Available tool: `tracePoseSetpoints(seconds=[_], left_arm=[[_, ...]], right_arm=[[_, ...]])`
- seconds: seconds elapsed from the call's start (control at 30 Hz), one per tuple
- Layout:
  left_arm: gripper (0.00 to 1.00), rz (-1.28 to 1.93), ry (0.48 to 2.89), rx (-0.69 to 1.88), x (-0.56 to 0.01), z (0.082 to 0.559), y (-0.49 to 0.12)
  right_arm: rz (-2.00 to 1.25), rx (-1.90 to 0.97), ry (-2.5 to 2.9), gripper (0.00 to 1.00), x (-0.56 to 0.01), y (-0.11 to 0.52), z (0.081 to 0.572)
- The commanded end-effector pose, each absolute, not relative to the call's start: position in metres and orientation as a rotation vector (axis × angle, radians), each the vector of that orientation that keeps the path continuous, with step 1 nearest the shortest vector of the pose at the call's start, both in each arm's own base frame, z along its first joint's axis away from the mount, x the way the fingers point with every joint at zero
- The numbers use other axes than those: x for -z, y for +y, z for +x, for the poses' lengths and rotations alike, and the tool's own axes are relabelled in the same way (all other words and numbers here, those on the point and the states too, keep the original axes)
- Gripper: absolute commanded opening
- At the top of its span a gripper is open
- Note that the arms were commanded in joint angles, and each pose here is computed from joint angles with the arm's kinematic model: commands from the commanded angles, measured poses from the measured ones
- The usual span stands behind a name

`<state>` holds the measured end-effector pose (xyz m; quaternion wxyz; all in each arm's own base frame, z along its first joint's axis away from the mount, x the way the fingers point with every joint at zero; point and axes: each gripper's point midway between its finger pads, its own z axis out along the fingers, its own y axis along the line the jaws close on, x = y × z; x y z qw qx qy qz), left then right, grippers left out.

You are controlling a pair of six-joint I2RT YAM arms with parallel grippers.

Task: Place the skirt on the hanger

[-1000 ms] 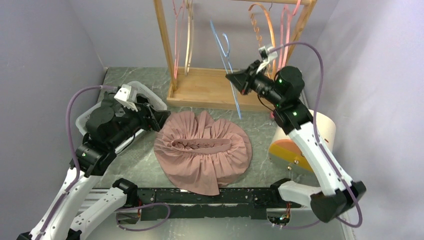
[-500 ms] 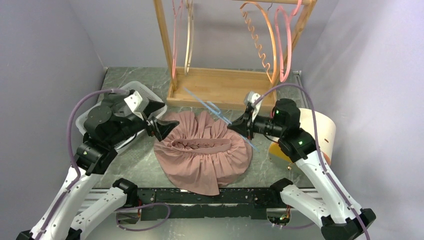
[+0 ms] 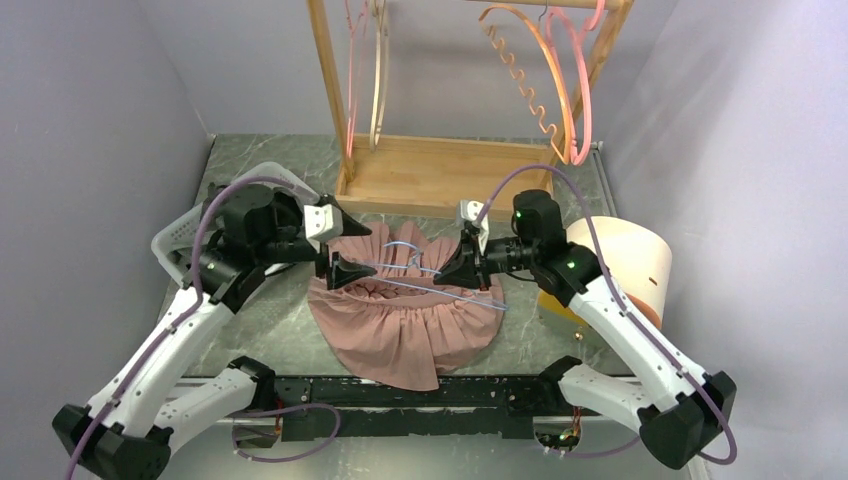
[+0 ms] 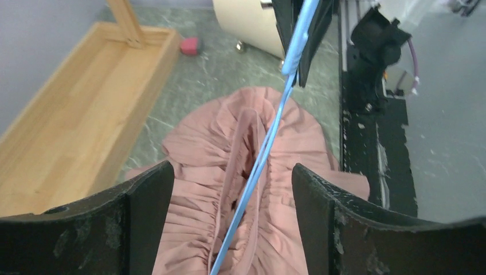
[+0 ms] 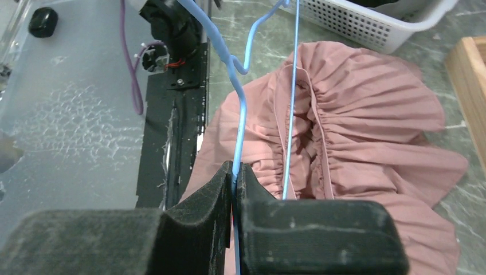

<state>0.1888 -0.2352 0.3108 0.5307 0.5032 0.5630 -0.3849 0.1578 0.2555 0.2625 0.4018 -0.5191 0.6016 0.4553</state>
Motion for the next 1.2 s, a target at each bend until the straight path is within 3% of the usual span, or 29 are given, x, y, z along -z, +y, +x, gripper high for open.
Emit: tracePoseSetpoints(seconds=[0.0, 0.13, 0.3, 0.37, 0.4, 0.43, 0.47, 0.53, 0.63, 0.67, 0.73, 1.0, 1.17], left_arm=[[0.78, 1.390, 1.268, 0.996, -0.294, 0.165, -0.242], [0.73, 1.436, 1.264, 1.028, -0.277, 0.153, -0.243], [0.56, 1.449, 1.262, 1.038, -0.270, 0.150, -0.243], [0.45, 1.443, 1.280, 1.000, -0.267, 0.156, -0.243], [0.34, 1.438, 1.284, 0.981, -0.266, 0.160, -0.243], [0.16, 1.437, 1.283, 0.966, -0.266, 0.162, -0.243], [0.08, 1.444, 1.276, 0.956, -0.267, 0.163, -0.243], [0.07, 1.447, 1.261, 0.946, -0.270, 0.164, -0.244], [0.07, 1.429, 1.258, 0.939, -0.272, 0.166, -0.245], [0.07, 1.423, 1.259, 0.939, -0.272, 0.167, -0.245], [0.07, 1.413, 1.258, 0.934, -0.273, 0.168, -0.245], [0.07, 1.376, 1.254, 0.903, -0.276, 0.172, -0.244], [0.07, 1.342, 1.257, 0.885, -0.278, 0.175, -0.243]], right_arm=[[-1.386, -1.202, 1.469, 0.00, -0.270, 0.266, 0.149], [-1.409, -1.208, 1.435, 0.00, -0.281, 0.274, 0.147], [-1.428, -1.230, 1.419, 0.00, -0.284, 0.279, 0.143], [-1.436, -1.241, 1.410, 0.00, -0.284, 0.279, 0.141], [-1.441, -1.249, 1.400, 0.00, -0.286, 0.280, 0.139], [-1.443, -1.254, 1.395, 0.00, -0.287, 0.280, 0.138], [-1.444, -1.258, 1.389, 0.00, -0.288, 0.280, 0.137], [-1.448, -1.274, 1.371, 0.03, -0.291, 0.282, 0.134], [-1.423, -1.316, 1.359, 0.42, -0.300, 0.288, 0.131], [-1.402, -1.320, 1.355, 0.51, -0.303, 0.292, 0.133], [-1.369, -1.315, 1.336, 0.59, -0.310, 0.300, 0.135], [-1.265, -1.312, 1.312, 0.58, -0.323, 0.330, 0.147], [-1.274, -1.311, 1.338, 0.34, -0.318, 0.341, 0.152]])
